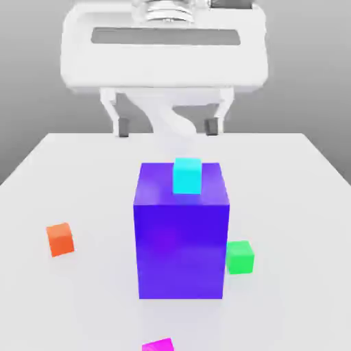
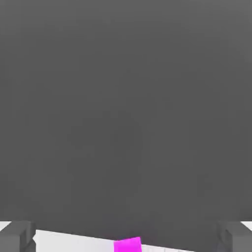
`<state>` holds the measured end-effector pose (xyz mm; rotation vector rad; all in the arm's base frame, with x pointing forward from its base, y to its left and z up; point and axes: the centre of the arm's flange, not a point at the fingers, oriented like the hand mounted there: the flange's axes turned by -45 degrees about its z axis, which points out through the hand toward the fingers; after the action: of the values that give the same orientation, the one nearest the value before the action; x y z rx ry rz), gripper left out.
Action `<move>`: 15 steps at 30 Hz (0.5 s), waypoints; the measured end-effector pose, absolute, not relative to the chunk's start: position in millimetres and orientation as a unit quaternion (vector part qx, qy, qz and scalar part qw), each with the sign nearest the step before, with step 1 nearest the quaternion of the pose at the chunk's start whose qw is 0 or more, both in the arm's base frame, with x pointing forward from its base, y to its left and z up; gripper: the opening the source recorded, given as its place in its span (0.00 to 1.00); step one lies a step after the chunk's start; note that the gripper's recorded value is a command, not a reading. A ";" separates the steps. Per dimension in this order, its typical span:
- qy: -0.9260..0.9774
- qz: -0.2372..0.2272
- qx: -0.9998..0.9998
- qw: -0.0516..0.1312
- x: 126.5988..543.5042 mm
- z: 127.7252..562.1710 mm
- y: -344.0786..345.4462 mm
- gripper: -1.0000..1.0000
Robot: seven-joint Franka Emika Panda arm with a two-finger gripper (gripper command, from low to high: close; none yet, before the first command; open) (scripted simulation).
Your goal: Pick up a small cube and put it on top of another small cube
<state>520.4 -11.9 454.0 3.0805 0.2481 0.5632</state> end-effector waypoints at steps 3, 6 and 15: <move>0.093 0.143 0.985 0.000 533.4 401.2 -13.9 0.50; 0.107 0.106 0.989 0.000 540.9 347.2 -16.1 0.50; 0.147 0.005 0.989 0.000 534.0 186.9 -23.7 0.50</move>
<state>534.0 -23.7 186.9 3.1070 0.4605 0.0146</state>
